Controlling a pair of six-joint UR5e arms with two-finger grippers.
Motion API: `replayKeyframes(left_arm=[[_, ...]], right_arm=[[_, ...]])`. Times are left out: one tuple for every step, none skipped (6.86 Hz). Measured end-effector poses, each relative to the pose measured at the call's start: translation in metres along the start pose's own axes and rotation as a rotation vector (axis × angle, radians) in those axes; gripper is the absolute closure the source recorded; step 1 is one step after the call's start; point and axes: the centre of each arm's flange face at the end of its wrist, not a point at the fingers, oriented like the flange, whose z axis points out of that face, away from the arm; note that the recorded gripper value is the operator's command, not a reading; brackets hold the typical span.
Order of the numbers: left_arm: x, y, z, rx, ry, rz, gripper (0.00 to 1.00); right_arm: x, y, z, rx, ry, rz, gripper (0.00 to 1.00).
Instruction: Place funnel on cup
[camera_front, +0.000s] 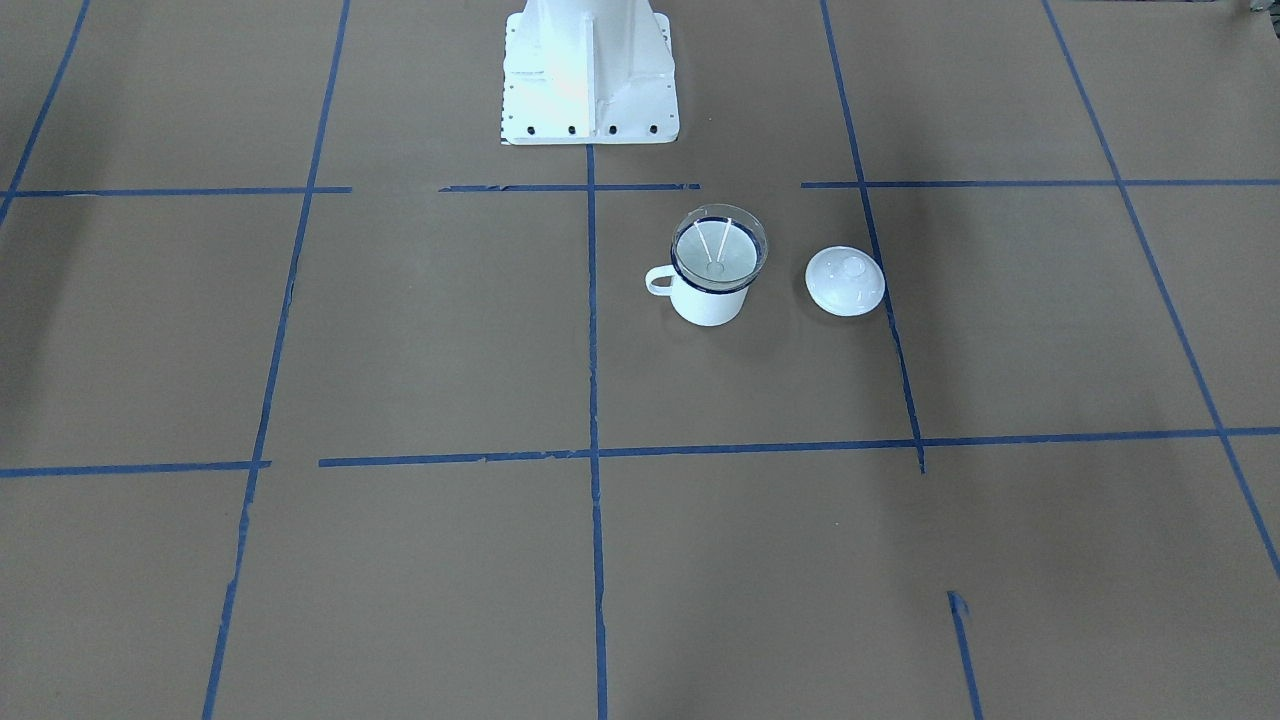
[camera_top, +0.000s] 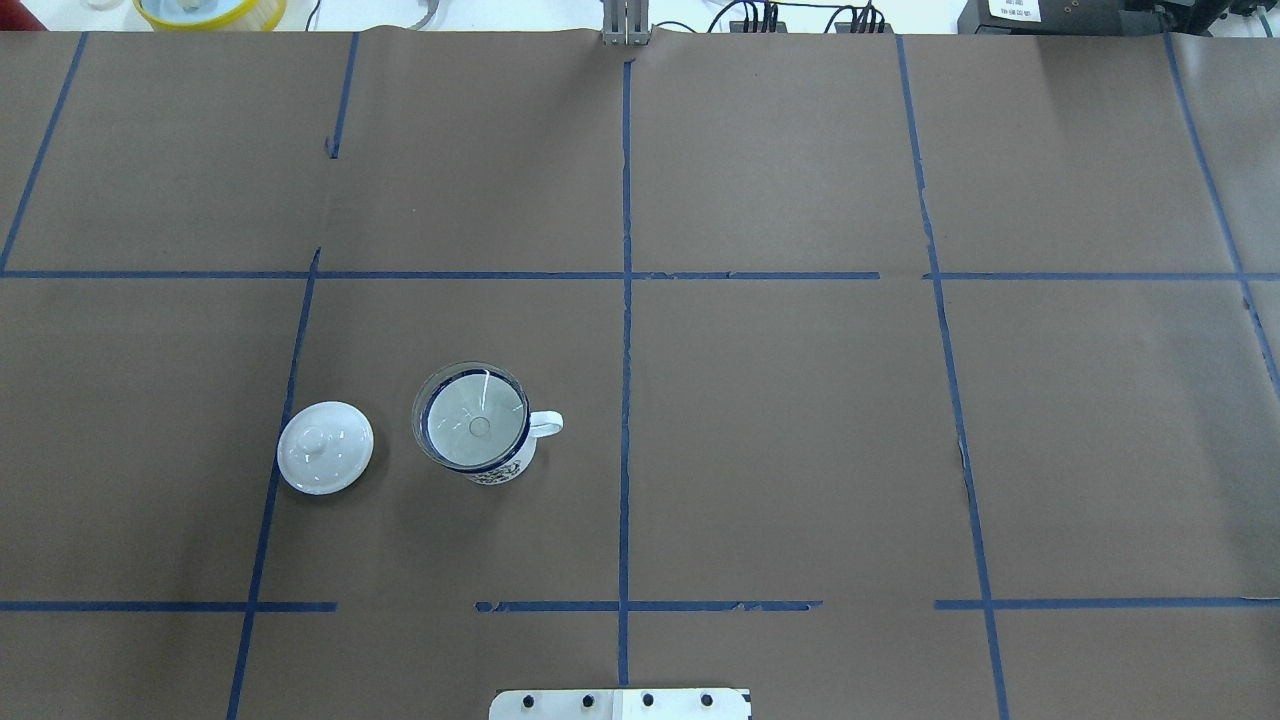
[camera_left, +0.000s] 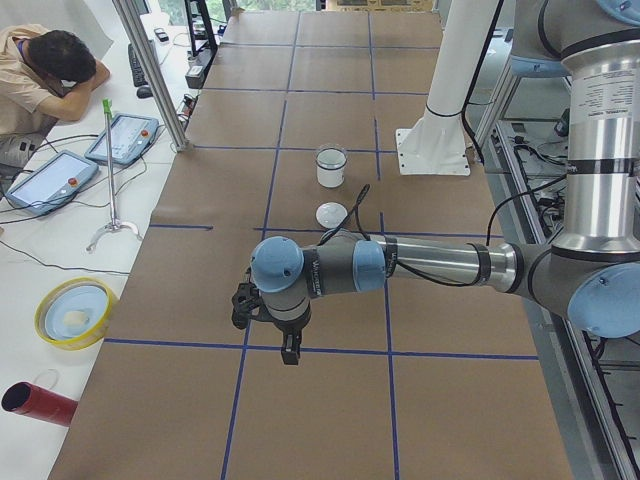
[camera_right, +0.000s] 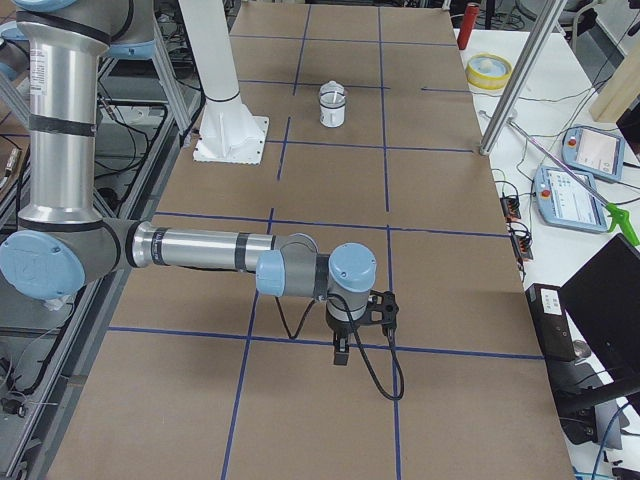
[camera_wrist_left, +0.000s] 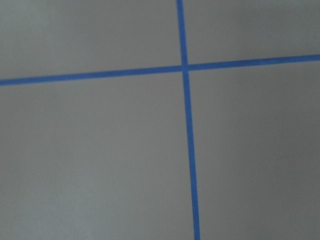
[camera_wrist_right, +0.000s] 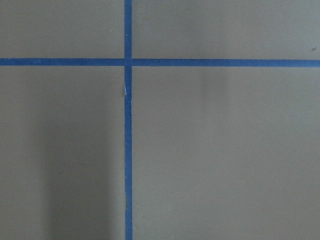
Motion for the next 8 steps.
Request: replayKeyframes(left_arm=[[0.0017,-0.0017,-0.0028,0.007,-0.003,0.006,0.0],[0.0022,-0.003,-0.0039,0.01,-0.006,0.011,0.0],[0.0029,-0.0037,-0.0049,0.012,-0.007,0.012,0.0],[0.0034,-0.004,-0.0051,0.012,-0.007,0.011,0.0],[0.0029,-0.0034,-0.0049,0.011,-0.01,0.01,0.0],[0.0032,-0.0022,-0.0058,0.012,-0.012,0.01,0.0],[0.0038,-0.0015,-0.0067,0.014,-0.013,0.009,0.0],[0.0039,-0.0009,-0.007,0.014,-0.014,0.009,0.0]], right_arm=[[0.0,0.0,0.0,0.0,0.0,0.0,0.0],[0.0,0.0,0.0,0.0,0.0,0.0,0.0],[-0.0001,0.0,-0.0001,0.0,0.0,0.0,0.0],[-0.0002,-0.0001,-0.0002,0.0,0.0,0.0,0.0],[-0.0002,-0.0001,-0.0002,0.0,0.0,0.0,0.0],[-0.0002,-0.0001,-0.0002,0.0,0.0,0.0,0.0],[-0.0002,-0.0001,-0.0002,0.0,0.0,0.0,0.0],[-0.0002,0.0,-0.0002,0.0,0.0,0.0,0.0]])
